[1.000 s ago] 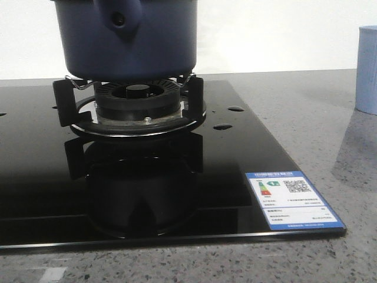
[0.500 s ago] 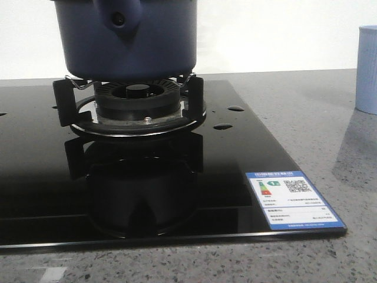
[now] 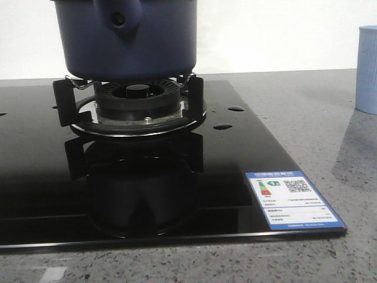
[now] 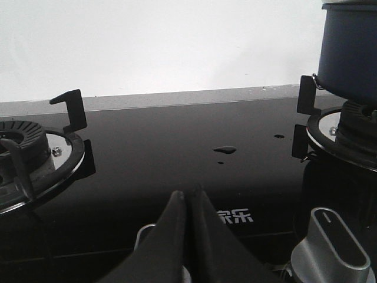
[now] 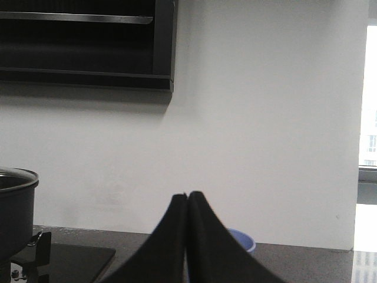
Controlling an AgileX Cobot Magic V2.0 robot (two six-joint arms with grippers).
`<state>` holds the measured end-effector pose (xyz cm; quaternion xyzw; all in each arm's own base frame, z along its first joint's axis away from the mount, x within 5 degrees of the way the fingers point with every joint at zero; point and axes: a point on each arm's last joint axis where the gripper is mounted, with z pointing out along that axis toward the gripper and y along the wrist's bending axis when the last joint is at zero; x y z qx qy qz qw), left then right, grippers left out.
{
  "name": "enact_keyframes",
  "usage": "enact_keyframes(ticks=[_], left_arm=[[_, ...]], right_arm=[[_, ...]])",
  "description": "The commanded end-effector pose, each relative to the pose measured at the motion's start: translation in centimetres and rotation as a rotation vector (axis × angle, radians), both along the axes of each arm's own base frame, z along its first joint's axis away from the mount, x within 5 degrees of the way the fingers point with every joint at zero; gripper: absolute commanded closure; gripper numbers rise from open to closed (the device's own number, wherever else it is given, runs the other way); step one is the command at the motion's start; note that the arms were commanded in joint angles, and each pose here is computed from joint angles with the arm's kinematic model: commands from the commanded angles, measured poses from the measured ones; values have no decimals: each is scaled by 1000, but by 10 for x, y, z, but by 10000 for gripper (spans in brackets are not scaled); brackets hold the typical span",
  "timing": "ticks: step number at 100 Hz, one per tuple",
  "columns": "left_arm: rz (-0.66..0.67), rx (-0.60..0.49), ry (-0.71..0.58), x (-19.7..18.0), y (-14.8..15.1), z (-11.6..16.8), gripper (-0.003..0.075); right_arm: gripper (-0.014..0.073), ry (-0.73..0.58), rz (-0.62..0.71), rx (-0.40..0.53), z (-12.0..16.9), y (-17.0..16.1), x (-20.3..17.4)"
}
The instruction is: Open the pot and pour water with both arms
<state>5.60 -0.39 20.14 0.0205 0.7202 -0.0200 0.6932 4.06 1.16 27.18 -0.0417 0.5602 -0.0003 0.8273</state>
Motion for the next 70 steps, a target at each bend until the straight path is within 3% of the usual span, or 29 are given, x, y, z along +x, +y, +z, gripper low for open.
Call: enact_keyframes(ticks=[1,5,15,26,46,65,70], left_arm=[[10,-18,-90,-2,1,5,741],[10,-18,-90,-2,1,5,741],[10,-18,-90,-2,1,5,741],[10,-18,-90,-2,1,5,741],[10,-18,-90,-2,1,5,741],[10,-18,-90,-2,1,5,741],[10,-18,-90,-2,1,5,741]], right_arm=[[644,-38,6,-2,8,1,-5],[644,-22,-7,10,6,-1,-3],[644,2,-28,142,0,-7,-1],[644,38,-112,14,-5,-12,4],[644,261,-121,0,-29,-14,11],[644,289,-111,32,-69,-14,15],[644,358,-110,40,-74,-14,15]])
